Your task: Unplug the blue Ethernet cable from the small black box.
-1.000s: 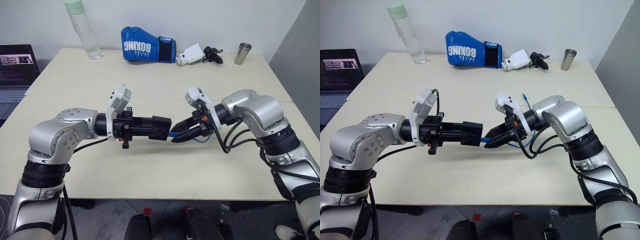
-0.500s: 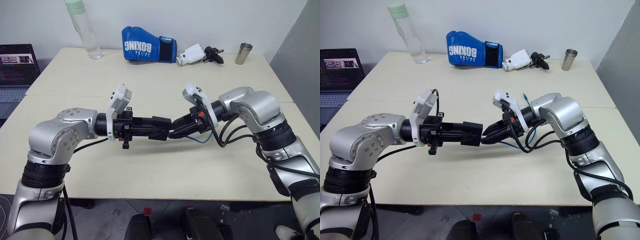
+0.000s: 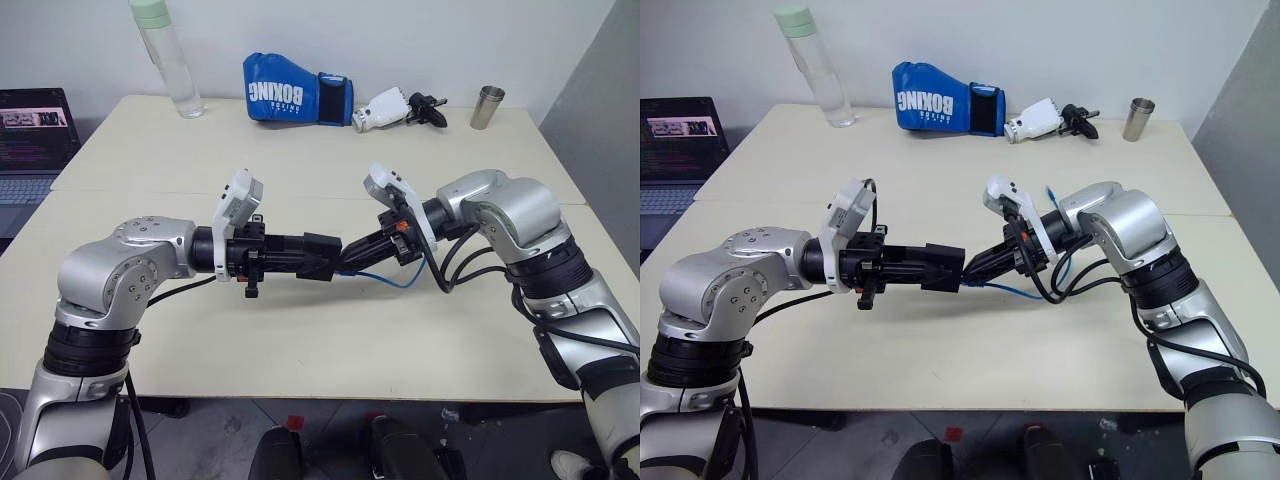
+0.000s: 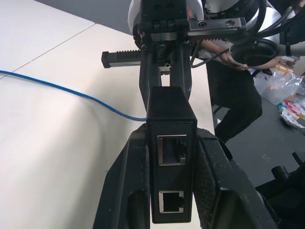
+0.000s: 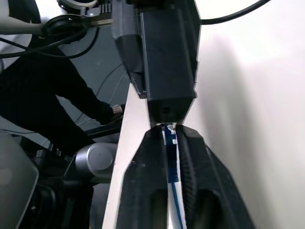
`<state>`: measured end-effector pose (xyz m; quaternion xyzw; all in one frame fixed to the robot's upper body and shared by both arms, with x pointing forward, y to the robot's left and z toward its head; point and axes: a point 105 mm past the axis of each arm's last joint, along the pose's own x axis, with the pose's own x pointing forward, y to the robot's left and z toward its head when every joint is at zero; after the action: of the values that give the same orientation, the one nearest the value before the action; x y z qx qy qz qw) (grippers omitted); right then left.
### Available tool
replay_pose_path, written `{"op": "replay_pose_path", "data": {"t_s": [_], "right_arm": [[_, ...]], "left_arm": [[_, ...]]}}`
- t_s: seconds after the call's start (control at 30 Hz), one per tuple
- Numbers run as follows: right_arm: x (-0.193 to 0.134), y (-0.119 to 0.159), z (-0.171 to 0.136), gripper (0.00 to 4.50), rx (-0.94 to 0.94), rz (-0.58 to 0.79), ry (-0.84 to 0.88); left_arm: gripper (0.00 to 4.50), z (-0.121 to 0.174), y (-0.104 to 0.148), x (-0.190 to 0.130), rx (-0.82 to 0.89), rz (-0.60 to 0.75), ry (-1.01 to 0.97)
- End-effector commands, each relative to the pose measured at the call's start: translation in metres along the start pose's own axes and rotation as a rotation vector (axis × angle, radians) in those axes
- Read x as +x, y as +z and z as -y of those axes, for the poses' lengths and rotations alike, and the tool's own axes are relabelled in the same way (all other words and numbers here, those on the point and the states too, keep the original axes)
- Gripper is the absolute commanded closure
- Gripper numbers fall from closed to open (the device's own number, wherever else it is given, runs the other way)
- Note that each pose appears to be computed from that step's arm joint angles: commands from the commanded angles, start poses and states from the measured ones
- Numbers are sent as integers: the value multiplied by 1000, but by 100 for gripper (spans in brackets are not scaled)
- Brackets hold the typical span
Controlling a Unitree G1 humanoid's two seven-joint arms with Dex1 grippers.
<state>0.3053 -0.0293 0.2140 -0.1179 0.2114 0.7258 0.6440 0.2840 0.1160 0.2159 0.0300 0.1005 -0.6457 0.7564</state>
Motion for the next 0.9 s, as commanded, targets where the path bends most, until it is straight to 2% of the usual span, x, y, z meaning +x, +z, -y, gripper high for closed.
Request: {"op": "replay_pose_path", "data": {"t_s": [0.03, 0.2, 0.23, 0.27, 0.3, 0.43, 0.6, 0.9], "right_arm": [[-3, 11, -3, 449, -55, 6, -6], [-4, 13, -3, 449, -62, 24, -7], [-4, 13, -2, 414, -66, 27, -13], [-4, 13, -1, 414, -69, 29, -17], [-5, 13, 0, 374, -71, 29, -20], [-5, 12, -3, 292, -71, 21, -4], [-5, 7, -11, 288, -78, -4, 36], [2, 6, -5, 288, -69, -18, 6]], "left_arm": [[372, 5, 8, 0, 50, 10, -16], [372, 5, 8, 0, 49, 11, -14], [372, 5, 8, 0, 49, 11, -14], [372, 5, 8, 0, 49, 11, -14], [372, 5, 8, 0, 49, 11, -14], [372, 5, 8, 0, 49, 9, -15], [372, 5, 8, 0, 50, 7, -16], [372, 5, 9, 1, 51, 8, -14]]}}
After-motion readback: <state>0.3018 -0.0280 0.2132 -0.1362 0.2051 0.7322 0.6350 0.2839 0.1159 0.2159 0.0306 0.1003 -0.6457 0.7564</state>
